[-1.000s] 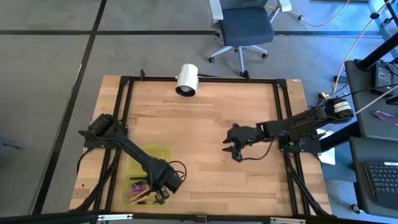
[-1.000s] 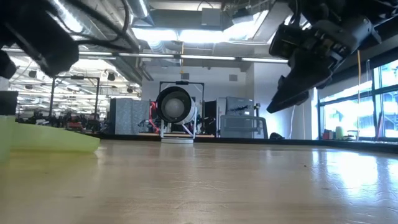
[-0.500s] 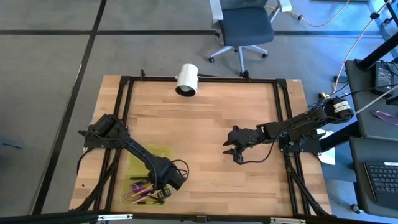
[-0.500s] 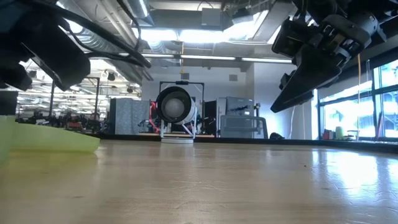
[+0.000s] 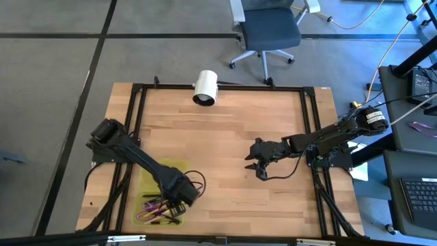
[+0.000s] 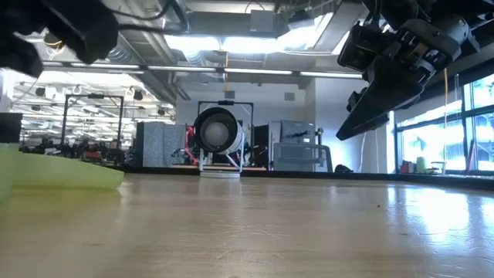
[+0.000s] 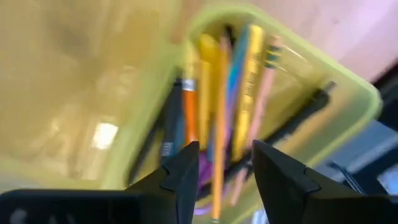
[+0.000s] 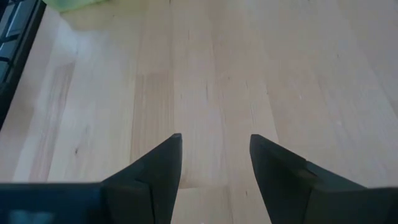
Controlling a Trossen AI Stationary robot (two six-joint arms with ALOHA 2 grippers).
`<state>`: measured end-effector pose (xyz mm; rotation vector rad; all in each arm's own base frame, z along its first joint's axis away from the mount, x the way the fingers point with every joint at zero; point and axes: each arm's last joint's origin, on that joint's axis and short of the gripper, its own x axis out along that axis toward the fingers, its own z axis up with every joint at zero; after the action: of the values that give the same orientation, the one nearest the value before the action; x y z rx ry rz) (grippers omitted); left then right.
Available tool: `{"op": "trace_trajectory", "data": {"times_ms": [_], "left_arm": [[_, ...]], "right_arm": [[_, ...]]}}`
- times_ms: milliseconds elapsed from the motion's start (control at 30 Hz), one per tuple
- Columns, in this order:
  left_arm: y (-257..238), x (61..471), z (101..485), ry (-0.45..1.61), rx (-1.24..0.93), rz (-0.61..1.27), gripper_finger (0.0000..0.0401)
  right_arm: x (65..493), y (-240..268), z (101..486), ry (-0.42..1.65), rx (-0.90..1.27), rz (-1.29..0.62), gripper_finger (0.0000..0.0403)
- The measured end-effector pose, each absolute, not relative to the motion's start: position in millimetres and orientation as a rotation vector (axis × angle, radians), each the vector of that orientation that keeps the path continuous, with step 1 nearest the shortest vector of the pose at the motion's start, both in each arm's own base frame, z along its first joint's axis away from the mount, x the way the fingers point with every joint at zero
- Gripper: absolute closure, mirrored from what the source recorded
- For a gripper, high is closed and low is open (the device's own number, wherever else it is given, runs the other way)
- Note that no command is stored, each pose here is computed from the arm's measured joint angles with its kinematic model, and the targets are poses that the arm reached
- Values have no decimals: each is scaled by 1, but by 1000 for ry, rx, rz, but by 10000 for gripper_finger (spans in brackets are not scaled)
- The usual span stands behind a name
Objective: Pick & place school supplies into a supply box
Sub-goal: Move the yellow supply box to the center of the table
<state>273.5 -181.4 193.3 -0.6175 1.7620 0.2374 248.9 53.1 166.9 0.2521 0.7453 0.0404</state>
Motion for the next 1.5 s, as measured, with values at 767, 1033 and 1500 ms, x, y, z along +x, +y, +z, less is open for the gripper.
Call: {"op": "trace_trajectory", "data": {"times_ms": [767,1033,1500], "left_arm": [[-173,267,183,1724,-310,206,309],[-174,269,175,1741,-282,218,321],[-176,269,173,1751,-253,178,363]], "right_arm": [[248,53,166,754,246,40,211],[248,53,166,762,246,38,211],[248,53,166,762,248,37,211]]}}
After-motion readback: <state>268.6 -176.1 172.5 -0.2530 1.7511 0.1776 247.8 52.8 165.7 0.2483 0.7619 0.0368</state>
